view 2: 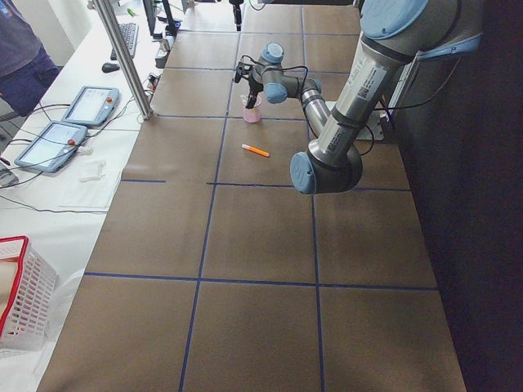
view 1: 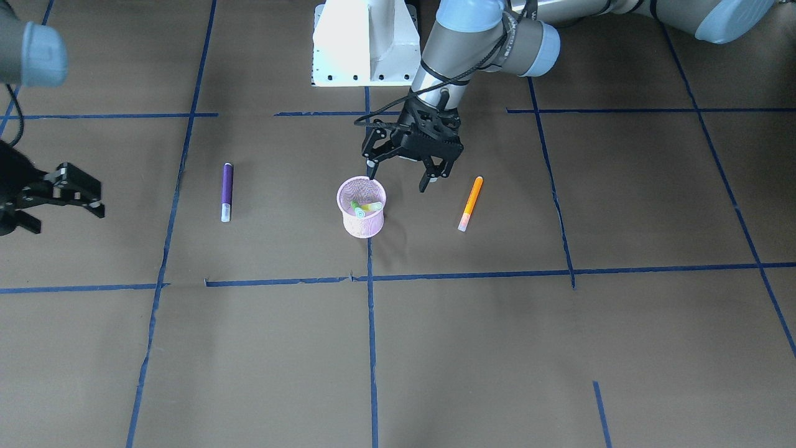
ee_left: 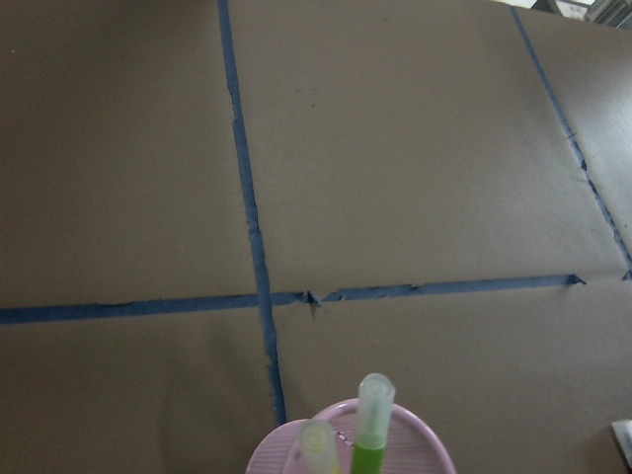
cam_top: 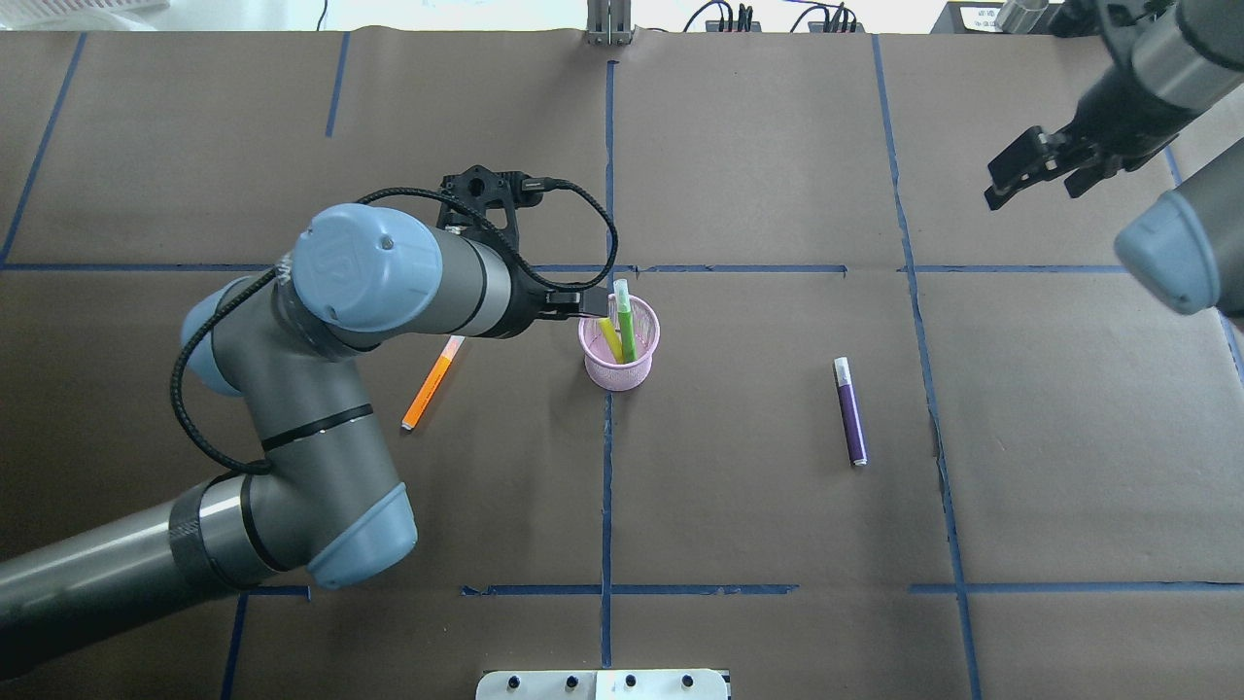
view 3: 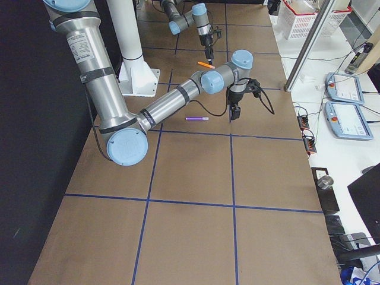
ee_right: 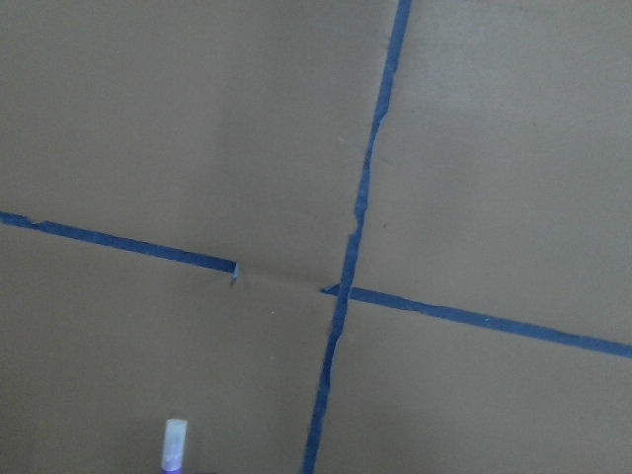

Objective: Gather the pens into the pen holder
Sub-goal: 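Move the left gripper above the orange highlighter while the right gripper descends to purple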

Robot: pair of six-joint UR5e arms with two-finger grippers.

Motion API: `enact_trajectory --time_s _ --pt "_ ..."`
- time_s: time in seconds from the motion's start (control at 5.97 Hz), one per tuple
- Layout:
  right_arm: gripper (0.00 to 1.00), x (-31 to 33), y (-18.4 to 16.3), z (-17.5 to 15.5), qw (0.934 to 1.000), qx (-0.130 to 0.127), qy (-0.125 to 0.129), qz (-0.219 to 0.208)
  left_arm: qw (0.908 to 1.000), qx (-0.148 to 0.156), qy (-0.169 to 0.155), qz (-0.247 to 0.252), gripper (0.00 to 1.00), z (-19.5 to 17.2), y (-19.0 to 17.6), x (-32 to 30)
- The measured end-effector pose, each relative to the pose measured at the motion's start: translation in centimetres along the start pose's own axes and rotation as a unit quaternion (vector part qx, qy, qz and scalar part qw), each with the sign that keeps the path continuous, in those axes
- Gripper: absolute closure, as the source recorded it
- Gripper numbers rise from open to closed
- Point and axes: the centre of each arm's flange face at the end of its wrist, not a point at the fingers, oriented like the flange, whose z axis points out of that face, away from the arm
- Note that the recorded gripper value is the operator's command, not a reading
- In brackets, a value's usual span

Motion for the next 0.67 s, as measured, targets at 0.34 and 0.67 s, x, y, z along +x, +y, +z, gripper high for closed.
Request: enact_trajectory --time_s 0.34,0.67 --pt "0.01 -7.4 3.7 3.9 0.9989 -0.002 0.024 0.039 0.9979 -0.052 -0.039 0.008 0.0 0.3 -0.5 -5.3" --pt "0.02 -11.4 7.7 8.7 0.9984 0.006 0.027 0.05 0.9954 -0.063 -0.056 0.046 0.0 0.5 -0.9 -7.2"
